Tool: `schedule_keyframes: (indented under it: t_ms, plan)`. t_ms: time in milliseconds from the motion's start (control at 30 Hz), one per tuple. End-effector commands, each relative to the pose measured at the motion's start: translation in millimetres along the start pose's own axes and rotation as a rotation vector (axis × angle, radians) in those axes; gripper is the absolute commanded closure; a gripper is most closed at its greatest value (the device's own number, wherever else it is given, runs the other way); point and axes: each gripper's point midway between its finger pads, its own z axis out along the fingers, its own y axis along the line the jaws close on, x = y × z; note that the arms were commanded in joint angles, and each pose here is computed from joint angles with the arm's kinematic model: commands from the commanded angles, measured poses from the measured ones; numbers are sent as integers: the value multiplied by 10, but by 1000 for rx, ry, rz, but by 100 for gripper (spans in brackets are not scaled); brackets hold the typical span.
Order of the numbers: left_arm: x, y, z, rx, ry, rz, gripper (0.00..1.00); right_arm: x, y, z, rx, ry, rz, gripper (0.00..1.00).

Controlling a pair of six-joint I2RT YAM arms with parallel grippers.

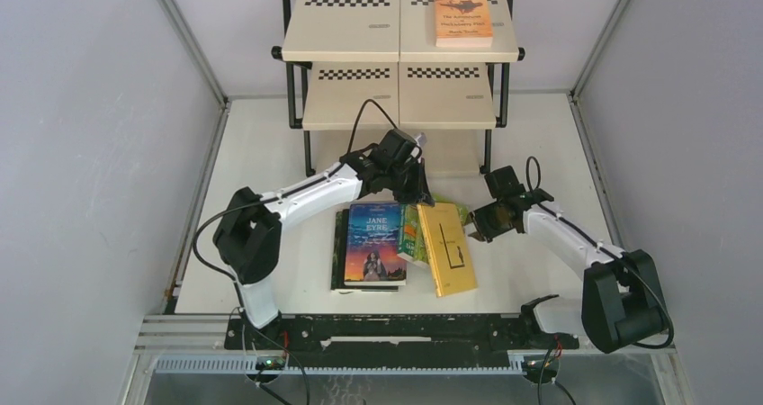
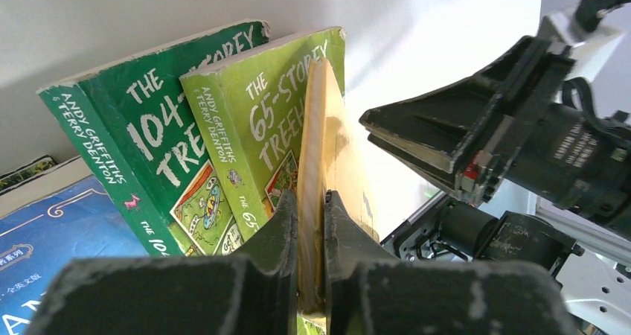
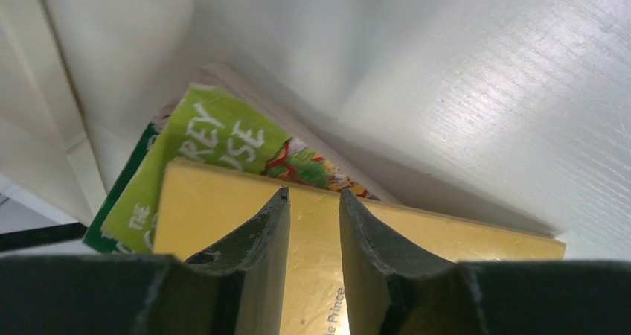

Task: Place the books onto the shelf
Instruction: Pick up the book from the center of the board.

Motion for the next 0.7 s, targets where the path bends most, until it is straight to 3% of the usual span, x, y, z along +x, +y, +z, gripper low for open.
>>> schedule_keyframes:
  t_ms: [0, 333, 667]
  plan:
    - [27, -52, -228, 4, -14, 52, 100, -132, 172, -239, -81, -83, -98, 60]
    - [-54, -88, -359, -1, -63, 52, 100, -249, 142, -463, -138, -148, -198, 48]
    - [-111, -27, -323, -47, -77, 0, 100, -100, 79, -743, -249, -134, -275, 36]
